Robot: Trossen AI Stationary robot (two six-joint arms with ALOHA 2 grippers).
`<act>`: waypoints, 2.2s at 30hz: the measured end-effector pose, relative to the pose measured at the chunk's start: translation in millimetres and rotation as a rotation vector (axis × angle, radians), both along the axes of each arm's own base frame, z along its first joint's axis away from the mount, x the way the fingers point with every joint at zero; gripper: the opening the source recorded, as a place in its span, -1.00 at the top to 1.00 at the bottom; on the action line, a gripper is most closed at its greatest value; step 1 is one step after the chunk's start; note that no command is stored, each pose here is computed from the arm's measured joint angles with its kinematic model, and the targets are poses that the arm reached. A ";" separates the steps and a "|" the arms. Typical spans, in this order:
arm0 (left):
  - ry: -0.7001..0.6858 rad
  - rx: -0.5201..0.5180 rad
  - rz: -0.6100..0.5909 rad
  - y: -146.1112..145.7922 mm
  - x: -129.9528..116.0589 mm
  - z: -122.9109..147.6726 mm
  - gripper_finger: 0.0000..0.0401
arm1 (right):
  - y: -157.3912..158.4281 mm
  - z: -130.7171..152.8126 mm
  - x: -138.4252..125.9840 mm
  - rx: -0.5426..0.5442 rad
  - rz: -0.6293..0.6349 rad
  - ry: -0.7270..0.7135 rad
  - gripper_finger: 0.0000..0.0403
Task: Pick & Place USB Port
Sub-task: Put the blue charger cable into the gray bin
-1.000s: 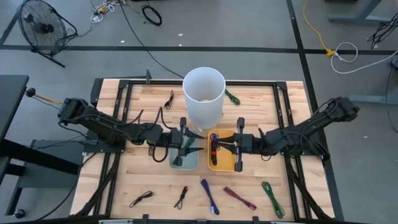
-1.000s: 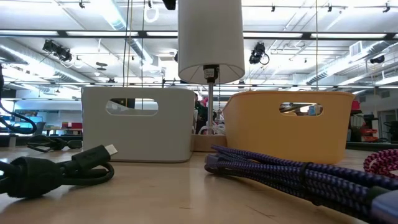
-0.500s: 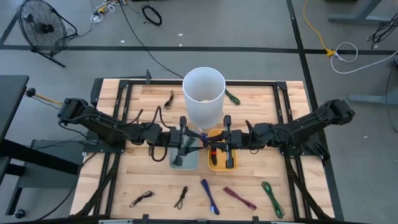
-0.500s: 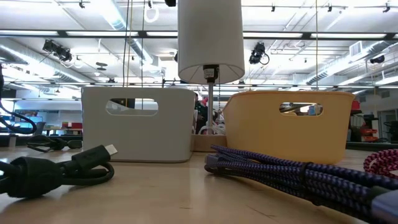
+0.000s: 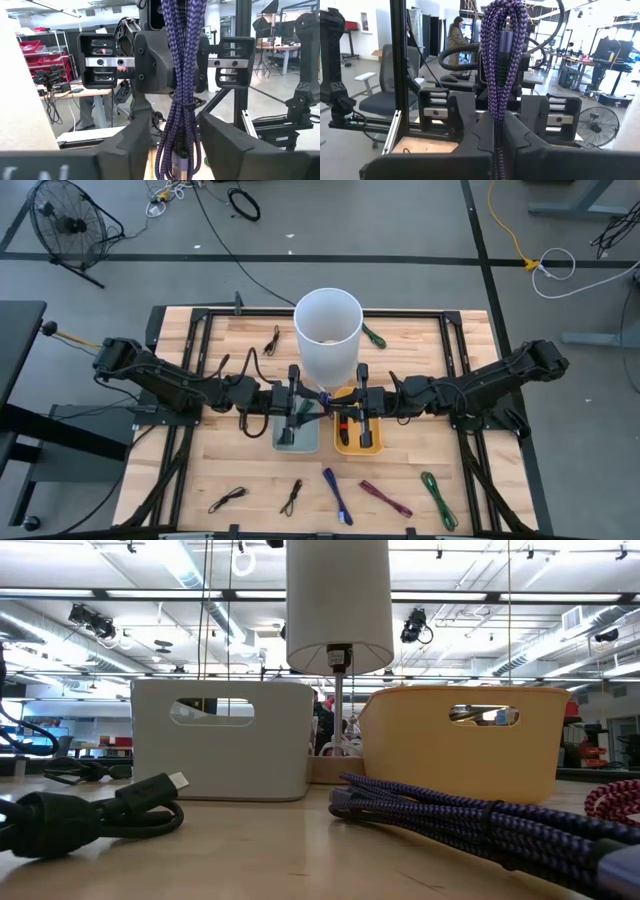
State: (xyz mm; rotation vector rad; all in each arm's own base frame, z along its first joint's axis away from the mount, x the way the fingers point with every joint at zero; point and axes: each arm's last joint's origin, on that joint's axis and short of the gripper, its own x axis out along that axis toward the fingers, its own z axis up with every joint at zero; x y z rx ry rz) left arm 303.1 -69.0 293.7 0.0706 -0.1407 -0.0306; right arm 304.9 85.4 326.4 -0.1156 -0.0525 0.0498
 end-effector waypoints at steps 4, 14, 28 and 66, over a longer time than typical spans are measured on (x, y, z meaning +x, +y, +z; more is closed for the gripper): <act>0.002 0.001 -0.005 1.0 0.3 -0.3 0.61 | 0.0 -0.3 -0.1 -0.003 0.000 0.003 0.99; 0.019 -0.005 -0.018 3.5 1.2 -1.8 0.94 | -0.5 -0.9 -0.1 -0.011 -0.017 0.010 0.81; 0.335 -0.146 0.223 9.6 -7.4 -28.0 0.94 | -5.6 -0.4 -12.8 -0.070 -0.198 0.110 0.16; 0.814 -0.509 0.317 -24.7 -62.6 -66.8 0.87 | 0.2 7.2 -29.8 -0.063 -0.242 0.136 0.19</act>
